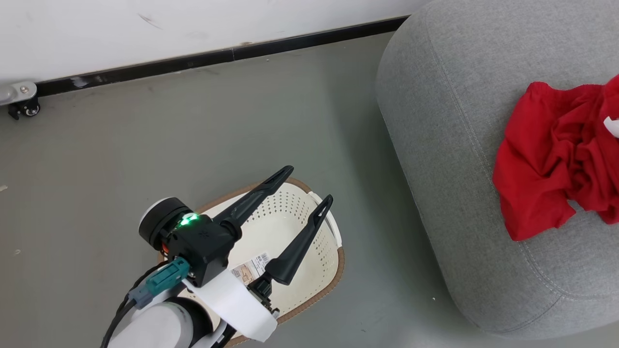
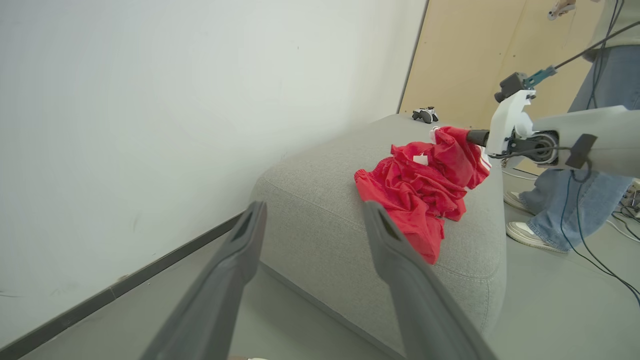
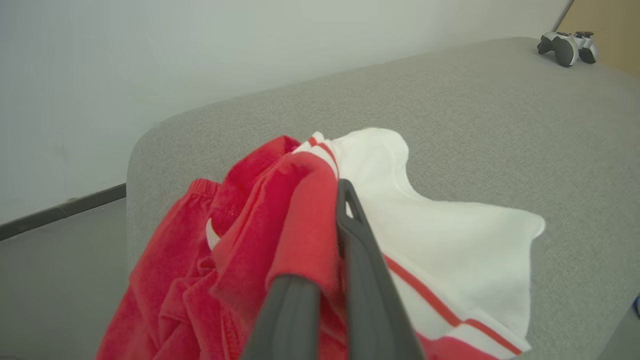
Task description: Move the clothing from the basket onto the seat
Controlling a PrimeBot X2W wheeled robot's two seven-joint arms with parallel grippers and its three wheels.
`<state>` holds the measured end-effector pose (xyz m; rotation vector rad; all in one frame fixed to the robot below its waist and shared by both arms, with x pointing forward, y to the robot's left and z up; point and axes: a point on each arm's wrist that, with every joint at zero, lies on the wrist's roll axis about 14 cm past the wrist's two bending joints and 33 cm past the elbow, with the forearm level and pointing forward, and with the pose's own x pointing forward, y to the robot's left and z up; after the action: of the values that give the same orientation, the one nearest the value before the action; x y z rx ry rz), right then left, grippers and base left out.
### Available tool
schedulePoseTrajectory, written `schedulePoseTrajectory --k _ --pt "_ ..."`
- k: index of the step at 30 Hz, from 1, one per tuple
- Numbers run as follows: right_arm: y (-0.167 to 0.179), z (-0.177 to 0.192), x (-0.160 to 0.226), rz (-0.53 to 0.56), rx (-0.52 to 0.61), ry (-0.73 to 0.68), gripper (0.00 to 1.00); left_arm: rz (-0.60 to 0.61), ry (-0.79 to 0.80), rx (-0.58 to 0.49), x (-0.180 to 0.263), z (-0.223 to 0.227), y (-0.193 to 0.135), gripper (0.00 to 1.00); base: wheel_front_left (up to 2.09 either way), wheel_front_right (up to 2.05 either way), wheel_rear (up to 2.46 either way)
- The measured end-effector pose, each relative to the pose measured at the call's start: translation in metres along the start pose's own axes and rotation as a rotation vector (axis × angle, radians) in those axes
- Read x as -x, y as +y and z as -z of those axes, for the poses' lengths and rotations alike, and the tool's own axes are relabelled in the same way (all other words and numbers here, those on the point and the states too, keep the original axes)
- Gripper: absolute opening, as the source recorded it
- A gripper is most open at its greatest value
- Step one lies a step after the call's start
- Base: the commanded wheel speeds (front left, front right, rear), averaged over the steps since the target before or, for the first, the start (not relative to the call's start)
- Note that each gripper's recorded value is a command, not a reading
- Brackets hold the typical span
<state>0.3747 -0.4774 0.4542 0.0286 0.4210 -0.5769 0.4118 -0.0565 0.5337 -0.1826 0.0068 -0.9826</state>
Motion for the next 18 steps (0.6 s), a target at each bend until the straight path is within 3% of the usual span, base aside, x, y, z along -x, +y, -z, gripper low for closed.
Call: schedulePoseTrajectory --k 5,7,8,9,10,18 --pt "-0.007 0.012 0.005 0.018 0.002 0.026 0.00 -0.001 -0.002 -0.002 0.000 -0.001 0.000 1.00 0.00 0.00 0.00" --pt "-0.009 0.011 0.006 0.022 -0.007 0.018 0.39 -0.003 -0.009 -0.004 0.000 -0.002 0.000 1.00 0.00 0.00 0.00" --pt "-0.009 0.011 0.006 0.022 -0.009 0.016 0.49 -0.004 -0.008 -0.004 0.000 -0.002 0.000 1.00 0.00 0.00 0.00" --pt "-0.009 0.010 0.006 0.021 -0.011 0.012 0.78 -0.004 -0.011 -0.005 0.000 -0.002 0.000 1.00 0.00 0.00 0.00" --pt "-0.008 0.010 0.007 0.018 -0.012 0.008 1.00 -0.004 -0.017 -0.005 -0.001 -0.003 -0.001 1.00 0.00 0.00 0.00" --pt "0.004 0.025 0.017 -0.028 0.017 0.042 1.00 0.008 -0.036 -0.001 -0.004 -0.007 -0.007 1.00 0.00 0.00 0.00"
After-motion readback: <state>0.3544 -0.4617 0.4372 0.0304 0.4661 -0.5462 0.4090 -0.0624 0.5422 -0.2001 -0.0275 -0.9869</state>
